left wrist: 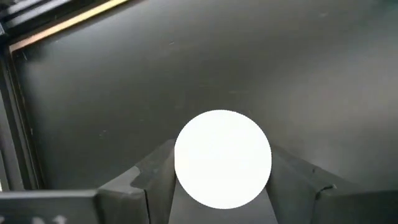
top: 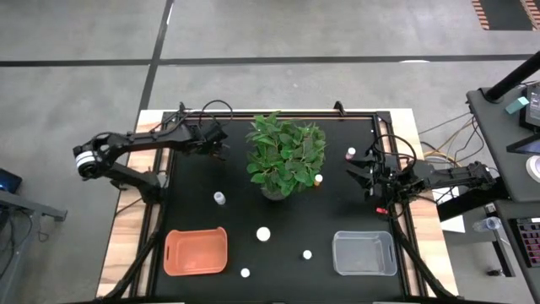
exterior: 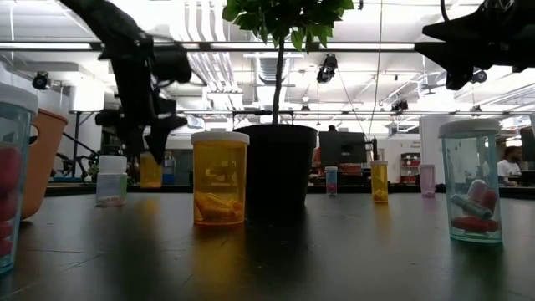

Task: Pick and place medicine bottles into bin by pill shape (circle, oval)
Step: Put the top orange capsule bottle into the transparent bin

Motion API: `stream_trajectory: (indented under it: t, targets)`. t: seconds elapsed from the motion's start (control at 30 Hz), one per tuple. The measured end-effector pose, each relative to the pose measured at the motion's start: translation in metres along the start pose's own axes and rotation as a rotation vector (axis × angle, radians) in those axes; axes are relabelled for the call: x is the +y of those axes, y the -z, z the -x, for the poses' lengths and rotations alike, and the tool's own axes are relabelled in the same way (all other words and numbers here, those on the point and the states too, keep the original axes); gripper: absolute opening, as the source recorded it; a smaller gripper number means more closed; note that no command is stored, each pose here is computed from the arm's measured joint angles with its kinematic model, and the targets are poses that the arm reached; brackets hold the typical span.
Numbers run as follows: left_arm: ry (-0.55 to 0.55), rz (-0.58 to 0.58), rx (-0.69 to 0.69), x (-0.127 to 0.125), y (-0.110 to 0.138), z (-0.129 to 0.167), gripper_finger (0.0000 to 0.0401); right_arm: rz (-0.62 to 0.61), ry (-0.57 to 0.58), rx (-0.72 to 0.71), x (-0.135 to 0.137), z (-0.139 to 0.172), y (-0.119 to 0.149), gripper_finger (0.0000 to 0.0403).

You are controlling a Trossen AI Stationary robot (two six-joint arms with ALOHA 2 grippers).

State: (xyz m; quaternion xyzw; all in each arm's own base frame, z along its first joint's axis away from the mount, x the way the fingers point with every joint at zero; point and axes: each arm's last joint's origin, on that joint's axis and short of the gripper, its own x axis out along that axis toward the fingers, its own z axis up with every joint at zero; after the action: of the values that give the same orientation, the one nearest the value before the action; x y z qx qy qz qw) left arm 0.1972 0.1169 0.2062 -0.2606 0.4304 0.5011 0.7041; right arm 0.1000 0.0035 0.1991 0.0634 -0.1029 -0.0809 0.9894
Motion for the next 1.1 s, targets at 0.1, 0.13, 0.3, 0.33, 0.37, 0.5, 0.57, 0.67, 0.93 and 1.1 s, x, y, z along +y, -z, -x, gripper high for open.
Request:
stream_trajectory:
  t: [0.1, 0.13, 0.3, 0.33, 0.37, 0.5, 0.57, 0.67, 0.93, 1.1]
  targets:
    - [0.018, -0.036, 0.019, -0.008, 0.005, 0.025, 0.0186, 0.001, -0.024, 0.0, 0.001, 0.0, -0.003, 0.0166]
    - [0.028, -0.047, 0.024, -0.011, 0.006, 0.035, 0.0186, 0.001, -0.045, 0.001, 0.002, -0.001, -0.005, 0.0166]
    - [0.109, -0.133, 0.054, -0.032, 0.023, 0.088, 0.0187, -0.01, -0.115, 0.111, 0.007, -0.003, -0.019, 0.0166]
    - [0.131, -0.151, 0.066, -0.037, 0.027, 0.098, 0.0187, -0.018, -0.122, 0.148, 0.008, -0.003, -0.021, 0.0166]
    - [0.152, -0.173, 0.075, -0.042, 0.033, 0.109, 0.0187, -0.018, -0.135, 0.184, 0.009, -0.004, -0.022, 0.0166]
    - [0.321, -0.249, 0.095, -0.064, 0.056, 0.152, 0.0188, -0.027, -0.196, 0.26, 0.017, -0.009, -0.029, 0.0166]
    - [0.404, -0.307, 0.104, -0.075, 0.07, 0.172, 0.0188, -0.024, -0.232, 0.287, 0.023, -0.013, -0.03, 0.0166]
    - [0.511, -0.406, 0.108, -0.093, 0.092, 0.2, 0.0189, -0.016, -0.28, 0.339, 0.033, -0.021, -0.028, 0.0166]
    - [0.681, -0.643, 0.073, -0.152, 0.137, 0.249, 0.0189, -0.035, -0.438, 0.435, 0.071, -0.034, -0.014, 0.0166]
    - [0.702, -0.769, 0.02, -0.192, 0.15, 0.256, 0.0189, -0.031, -0.475, 0.46, 0.101, -0.035, -0.01, 0.0166]
